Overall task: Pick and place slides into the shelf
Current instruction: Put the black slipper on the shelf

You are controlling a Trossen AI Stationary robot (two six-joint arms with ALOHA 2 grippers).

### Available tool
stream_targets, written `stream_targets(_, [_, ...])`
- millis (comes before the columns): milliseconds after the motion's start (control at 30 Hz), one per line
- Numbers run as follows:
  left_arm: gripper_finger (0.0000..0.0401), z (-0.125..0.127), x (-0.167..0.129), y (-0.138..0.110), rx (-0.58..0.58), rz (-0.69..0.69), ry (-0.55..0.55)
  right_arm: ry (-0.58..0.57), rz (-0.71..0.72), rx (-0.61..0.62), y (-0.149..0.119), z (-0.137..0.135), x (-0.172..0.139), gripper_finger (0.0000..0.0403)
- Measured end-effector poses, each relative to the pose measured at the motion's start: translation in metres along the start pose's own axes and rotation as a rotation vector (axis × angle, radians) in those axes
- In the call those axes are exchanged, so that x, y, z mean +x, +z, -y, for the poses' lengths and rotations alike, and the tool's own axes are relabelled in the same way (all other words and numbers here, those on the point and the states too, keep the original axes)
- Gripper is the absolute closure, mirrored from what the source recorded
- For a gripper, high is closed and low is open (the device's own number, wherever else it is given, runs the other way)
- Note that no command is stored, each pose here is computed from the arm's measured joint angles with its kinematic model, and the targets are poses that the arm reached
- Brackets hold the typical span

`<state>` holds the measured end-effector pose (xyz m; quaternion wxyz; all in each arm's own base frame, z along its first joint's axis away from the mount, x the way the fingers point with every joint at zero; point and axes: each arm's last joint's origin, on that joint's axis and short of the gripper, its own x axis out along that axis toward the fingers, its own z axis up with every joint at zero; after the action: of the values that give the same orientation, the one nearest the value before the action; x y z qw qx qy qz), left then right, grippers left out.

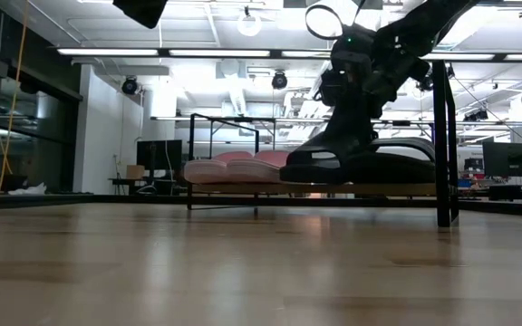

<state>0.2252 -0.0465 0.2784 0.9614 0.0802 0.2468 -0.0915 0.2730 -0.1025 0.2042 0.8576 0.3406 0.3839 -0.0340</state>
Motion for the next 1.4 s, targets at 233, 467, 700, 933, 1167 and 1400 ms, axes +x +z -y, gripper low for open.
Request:
stream_targets(233, [0.0273, 0.000, 0.000, 0.000, 0.000, 0.000, 0.000, -0.009, 0.006, -0.011, 0.001, 0.003, -0.001, 0.0386])
stream_targets(467, [0.0273, 0.000, 0.000, 0.000, 0.000, 0.000, 0.000, -0.042, 0.031, 0.007, 0.005, 0.012, -0.006, 0.0326])
stream_targets(700, [0.0273, 0.000, 0.000, 0.000, 0.000, 0.000, 0.000, -0.043, 0.034, -0.011, 0.005, 0.014, -0.007, 0.0285])
stream_targets(933, [0.0273, 0.000, 0.000, 0.000, 0.000, 0.000, 0.000, -0.024, 0.016, -0.027, 0.002, 0.006, -0.003, 0.0273])
stream_targets(1167, [0.0273, 0.000, 0.000, 0.000, 0.000, 0.000, 0.000, -0.019, 0.012, -0.033, 0.002, 0.004, -0.002, 0.0272])
stream_targets(1400, [0.0273, 0.000, 0.000, 0.000, -0.003, 0.000, 0.000, -0.045, 0.035, -0.028, 0.005, 0.014, -0.007, 0.0272])
